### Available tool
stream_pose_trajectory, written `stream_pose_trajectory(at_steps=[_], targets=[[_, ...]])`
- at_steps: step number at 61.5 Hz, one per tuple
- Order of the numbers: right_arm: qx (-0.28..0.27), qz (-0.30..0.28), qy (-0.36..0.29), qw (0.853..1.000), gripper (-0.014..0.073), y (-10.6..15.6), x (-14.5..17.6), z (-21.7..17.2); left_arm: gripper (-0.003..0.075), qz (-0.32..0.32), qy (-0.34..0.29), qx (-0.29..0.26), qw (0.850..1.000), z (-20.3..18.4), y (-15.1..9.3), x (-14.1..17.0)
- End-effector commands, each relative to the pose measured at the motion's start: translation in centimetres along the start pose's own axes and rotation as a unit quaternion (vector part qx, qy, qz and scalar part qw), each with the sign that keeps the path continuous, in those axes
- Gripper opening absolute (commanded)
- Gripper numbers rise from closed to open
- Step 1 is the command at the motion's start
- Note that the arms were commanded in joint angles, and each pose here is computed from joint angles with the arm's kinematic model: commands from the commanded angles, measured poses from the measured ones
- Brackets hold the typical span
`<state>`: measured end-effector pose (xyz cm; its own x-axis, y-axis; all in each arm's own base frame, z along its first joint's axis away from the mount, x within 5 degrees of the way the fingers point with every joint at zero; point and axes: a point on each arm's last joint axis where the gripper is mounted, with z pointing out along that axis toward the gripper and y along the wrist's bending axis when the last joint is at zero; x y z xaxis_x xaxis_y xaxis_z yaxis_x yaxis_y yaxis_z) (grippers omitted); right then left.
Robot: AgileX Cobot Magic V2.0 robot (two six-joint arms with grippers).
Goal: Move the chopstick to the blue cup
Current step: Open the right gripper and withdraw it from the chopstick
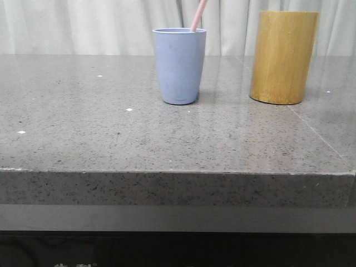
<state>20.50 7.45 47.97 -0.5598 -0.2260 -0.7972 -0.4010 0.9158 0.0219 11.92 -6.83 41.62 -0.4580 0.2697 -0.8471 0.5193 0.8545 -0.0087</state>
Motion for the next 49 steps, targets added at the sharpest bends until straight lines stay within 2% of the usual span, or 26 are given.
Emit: stream_pose_trajectory(at_steps=[1,31,42,49], targets=[[0.017,0.006,-0.067,0.998,0.0383,0.0,1.6,-3.1,0.0365,-0.006,-0.051,0.001,0.999,-0.6,0.0,-1.3],[0.026,0.012,-0.148,0.989,0.0383,1.0,15.6,-7.2,0.0365,-0.006,-0.051,0.001,0.999,-0.6,0.0,-1.3],[0.026,0.01,-0.173,0.984,0.0382,1.3,18.0,-8.4,0.0364,-0.006,-0.051,0.001,0.999,-0.6,0.0,-1.3],[0.026,0.009,-0.182,0.983,0.0338,1.3,18.4,-8.9,0.0298,-0.006,-0.051,0.001,0.999,-0.6,0.0,-1.3]])
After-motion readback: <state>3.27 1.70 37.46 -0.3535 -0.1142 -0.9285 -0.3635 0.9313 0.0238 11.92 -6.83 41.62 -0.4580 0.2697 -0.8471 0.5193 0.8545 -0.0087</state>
